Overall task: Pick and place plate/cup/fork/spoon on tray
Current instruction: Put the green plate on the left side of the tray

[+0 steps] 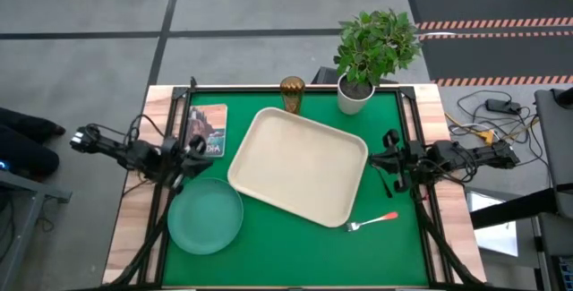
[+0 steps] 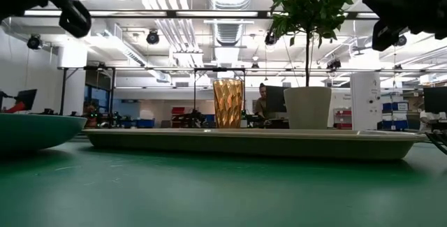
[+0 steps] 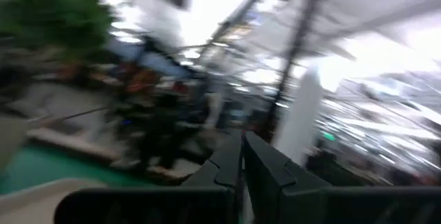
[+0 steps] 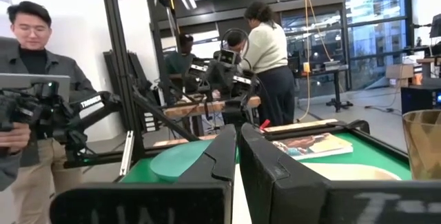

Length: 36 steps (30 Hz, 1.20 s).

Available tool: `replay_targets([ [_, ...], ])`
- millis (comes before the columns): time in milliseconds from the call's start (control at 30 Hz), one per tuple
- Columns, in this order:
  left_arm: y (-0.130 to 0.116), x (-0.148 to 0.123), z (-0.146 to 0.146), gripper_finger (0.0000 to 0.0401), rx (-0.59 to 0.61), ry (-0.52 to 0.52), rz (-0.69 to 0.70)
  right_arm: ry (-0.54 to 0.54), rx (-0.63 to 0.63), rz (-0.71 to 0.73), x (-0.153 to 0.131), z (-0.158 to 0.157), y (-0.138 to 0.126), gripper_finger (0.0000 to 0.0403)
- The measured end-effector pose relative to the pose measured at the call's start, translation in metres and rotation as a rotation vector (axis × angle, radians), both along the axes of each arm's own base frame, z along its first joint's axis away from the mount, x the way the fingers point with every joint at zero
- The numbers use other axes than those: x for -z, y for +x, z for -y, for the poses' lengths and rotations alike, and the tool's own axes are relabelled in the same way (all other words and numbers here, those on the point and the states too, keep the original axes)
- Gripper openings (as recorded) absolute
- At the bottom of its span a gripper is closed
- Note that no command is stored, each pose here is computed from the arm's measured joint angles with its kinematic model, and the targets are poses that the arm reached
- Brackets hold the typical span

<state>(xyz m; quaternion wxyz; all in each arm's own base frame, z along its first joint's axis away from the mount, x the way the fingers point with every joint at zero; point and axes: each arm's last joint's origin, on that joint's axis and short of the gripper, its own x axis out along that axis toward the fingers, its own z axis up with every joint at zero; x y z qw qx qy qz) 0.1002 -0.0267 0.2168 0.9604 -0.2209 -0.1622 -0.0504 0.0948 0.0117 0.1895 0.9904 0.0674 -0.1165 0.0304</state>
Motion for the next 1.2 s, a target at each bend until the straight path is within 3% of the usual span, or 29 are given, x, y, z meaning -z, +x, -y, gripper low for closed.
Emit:
replay_targets([
  [200, 0.015, -0.01, 0.002, 0.0, -0.07, -0.123, -0.146, 0.002, 0.001, 0.023, -0.002, 0.0, -0.001, 0.0009],
  [567, 0.046, -0.021, 0.012, 0.0, -0.212, -0.213, -0.84, -0.056, 0.035, 0.021, -0.002, 0.001, 0.0, 0.0009],
  [800, 0.054, -0.012, 0.021, 0.0, -0.12, -0.159, -1.267, -0.052, 0.12, 0.015, -0.002, 0.003, 0.0, 0.0009],
  [967, 0.052, -0.006, 0.021, 0.0, -0.139, -0.071, -1.517, -0.072, 0.128, 0.015, -0.002, 0.003, 0.0, 0.0009],
  [1067, 0.05, -0.003, 0.021, 0.0, -0.154, -0.011, -1.616, -0.074, 0.129, 0.019, -0.002, 0.003, -0.001, 0.0009],
  [1200, 0.048, 0.003, 0.017, 0.0012, -0.144, -0.016, -1.723, -0.074, 0.128, 0.02, -0.002, 0.003, -0.001, 0.0009],
])
